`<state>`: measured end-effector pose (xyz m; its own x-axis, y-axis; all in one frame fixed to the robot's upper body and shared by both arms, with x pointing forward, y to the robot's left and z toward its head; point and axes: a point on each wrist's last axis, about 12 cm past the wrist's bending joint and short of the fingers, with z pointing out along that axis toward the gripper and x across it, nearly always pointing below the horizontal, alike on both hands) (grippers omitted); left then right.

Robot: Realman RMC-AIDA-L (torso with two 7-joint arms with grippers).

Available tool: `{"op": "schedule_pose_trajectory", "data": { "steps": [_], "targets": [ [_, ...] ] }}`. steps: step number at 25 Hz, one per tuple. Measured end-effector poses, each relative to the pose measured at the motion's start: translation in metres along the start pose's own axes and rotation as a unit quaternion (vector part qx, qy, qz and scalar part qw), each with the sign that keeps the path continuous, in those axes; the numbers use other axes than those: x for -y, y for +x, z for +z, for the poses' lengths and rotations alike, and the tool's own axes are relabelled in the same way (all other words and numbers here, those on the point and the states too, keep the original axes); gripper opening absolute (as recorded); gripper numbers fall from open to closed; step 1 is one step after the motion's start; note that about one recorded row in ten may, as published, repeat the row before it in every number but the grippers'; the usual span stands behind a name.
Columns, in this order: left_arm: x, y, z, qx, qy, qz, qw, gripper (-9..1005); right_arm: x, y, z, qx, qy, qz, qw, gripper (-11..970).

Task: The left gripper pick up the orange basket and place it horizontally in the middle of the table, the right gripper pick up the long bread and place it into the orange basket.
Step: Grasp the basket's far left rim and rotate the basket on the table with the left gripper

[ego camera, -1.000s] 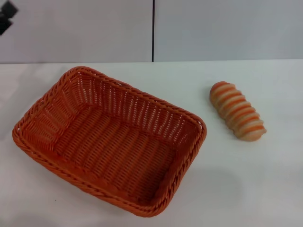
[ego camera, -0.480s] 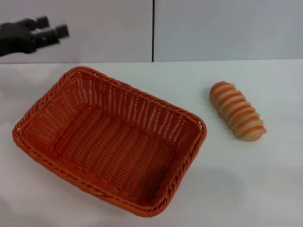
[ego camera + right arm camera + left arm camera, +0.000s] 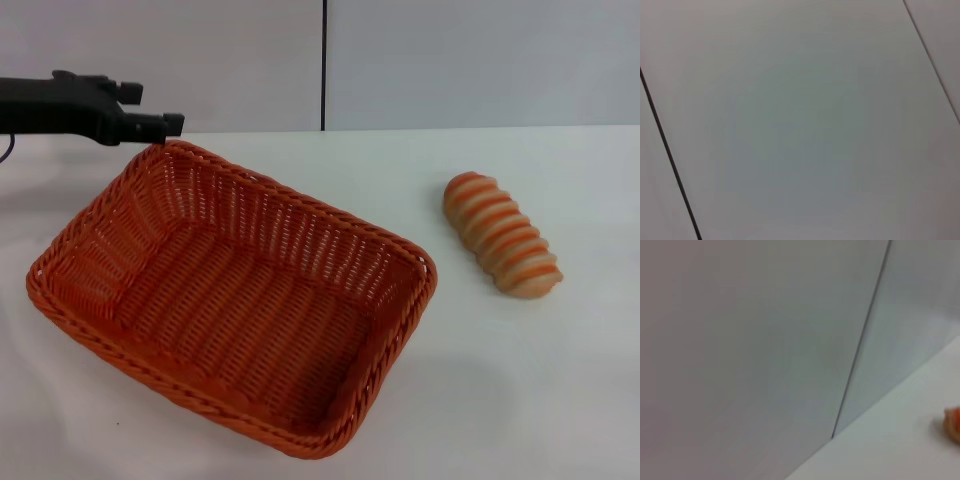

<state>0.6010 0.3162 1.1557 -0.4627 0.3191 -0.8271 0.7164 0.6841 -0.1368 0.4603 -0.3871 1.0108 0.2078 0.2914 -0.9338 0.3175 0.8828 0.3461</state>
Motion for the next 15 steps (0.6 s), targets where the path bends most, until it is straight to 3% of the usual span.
{"op": "schedule_pose_trajectory", "data": {
  "steps": [3,15],
  "targets": [
    [0.000,-0.002,0.005,-0.037,-0.004,0.016,0.999,791,0.000,0.001,-0.001,-0.002,0.002,0.001,1.000,629],
    [0.006,0.006,0.018,-0.092,-0.006,0.031,0.995,783,0.004,0.001,-0.005,-0.001,0.015,0.006,1.000,630]
  ]
}}
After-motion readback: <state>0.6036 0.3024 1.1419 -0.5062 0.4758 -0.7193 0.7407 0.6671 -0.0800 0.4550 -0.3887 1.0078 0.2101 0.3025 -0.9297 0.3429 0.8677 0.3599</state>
